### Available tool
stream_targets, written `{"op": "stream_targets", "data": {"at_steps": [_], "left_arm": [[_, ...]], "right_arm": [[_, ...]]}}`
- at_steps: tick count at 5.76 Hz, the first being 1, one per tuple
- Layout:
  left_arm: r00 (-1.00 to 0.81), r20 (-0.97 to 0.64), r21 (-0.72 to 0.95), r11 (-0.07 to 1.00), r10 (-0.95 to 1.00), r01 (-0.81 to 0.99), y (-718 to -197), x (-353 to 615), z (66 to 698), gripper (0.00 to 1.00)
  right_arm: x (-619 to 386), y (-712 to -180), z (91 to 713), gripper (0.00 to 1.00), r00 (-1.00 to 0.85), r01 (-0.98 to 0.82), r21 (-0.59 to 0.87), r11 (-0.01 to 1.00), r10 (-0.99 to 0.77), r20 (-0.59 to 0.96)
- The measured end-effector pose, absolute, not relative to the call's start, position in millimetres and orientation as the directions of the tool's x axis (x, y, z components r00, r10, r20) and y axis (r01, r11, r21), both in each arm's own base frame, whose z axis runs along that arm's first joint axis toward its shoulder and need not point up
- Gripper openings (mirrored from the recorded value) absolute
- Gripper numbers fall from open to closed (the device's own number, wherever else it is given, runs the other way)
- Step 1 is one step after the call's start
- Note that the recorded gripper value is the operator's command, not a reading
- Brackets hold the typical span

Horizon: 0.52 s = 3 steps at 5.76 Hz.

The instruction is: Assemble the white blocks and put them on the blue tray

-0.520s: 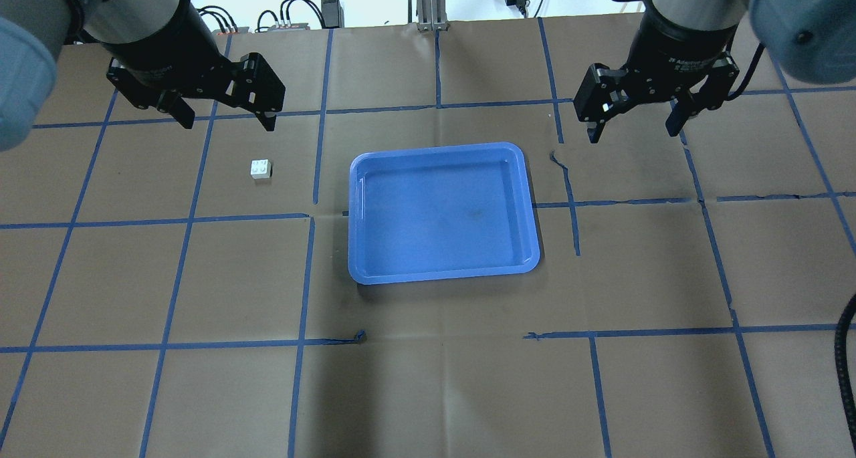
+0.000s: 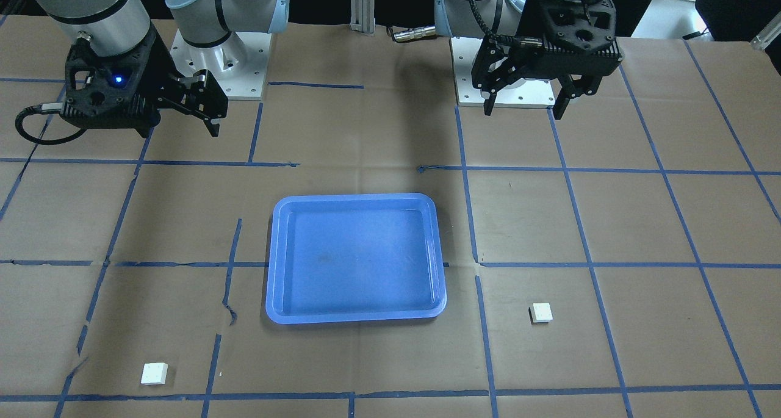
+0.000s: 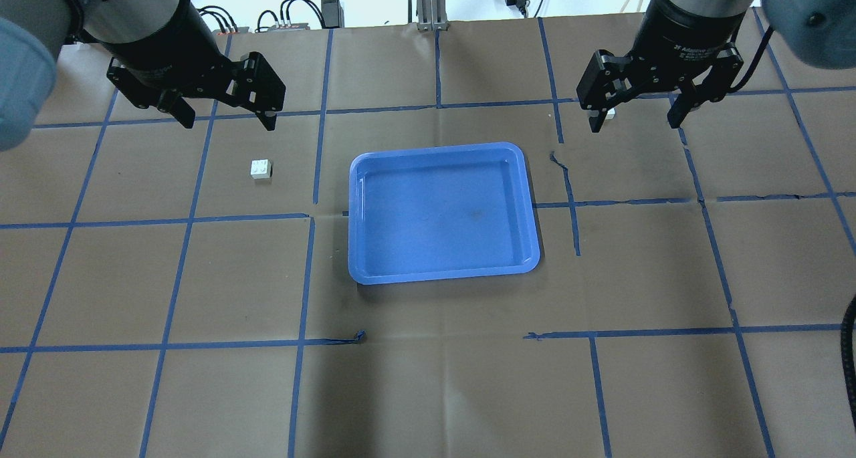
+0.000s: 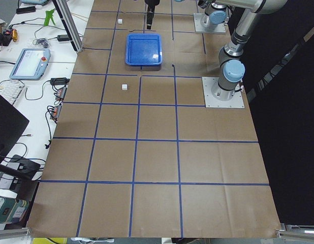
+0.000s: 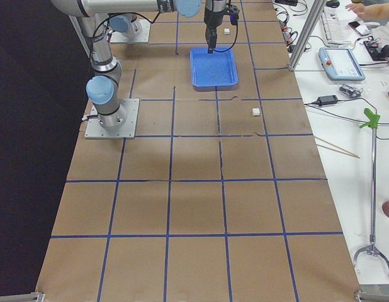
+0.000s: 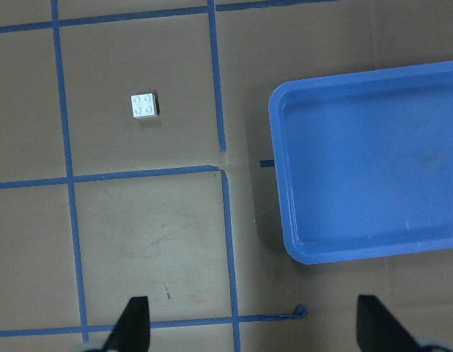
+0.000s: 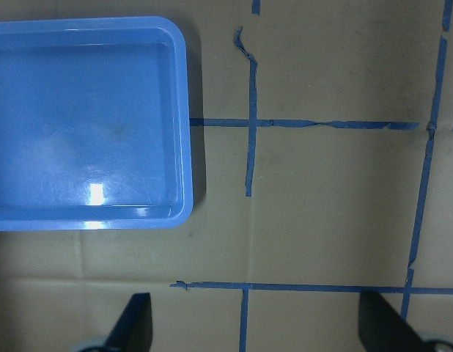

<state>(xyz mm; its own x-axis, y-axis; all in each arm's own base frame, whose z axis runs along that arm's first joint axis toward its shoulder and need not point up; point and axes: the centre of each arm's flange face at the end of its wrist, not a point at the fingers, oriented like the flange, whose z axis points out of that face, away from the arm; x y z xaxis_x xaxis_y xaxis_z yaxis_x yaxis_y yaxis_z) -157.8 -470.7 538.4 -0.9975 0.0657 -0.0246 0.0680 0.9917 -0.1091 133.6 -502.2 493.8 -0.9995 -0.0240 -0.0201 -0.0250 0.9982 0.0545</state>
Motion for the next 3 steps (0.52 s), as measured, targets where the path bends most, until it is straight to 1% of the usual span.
{"op": "stream_targets", "data": {"at_steps": [1, 2, 3], "left_arm": [[-0.999, -0.024, -0.102, 0.993, 0.049, 0.051, -475, -148, 536, 0.99], [-1.0, -0.019, -0.071, 0.997, 0.023, 0.024, -487, -133, 521, 0.99], [-1.0, -0.015, -0.013, 1.0, -0.003, -0.003, -504, -115, 486, 0.99]], "right_arm": [[133, -503, 492, 1.0, -1.0, -0.021, 0.055, 0.998, -0.02, -0.02], [133, -503, 492, 1.0, -1.0, -0.019, 0.053, 0.998, -0.018, -0.018], [132, -503, 492, 1.0, -1.0, -0.017, 0.051, 0.999, -0.016, -0.015]]}}
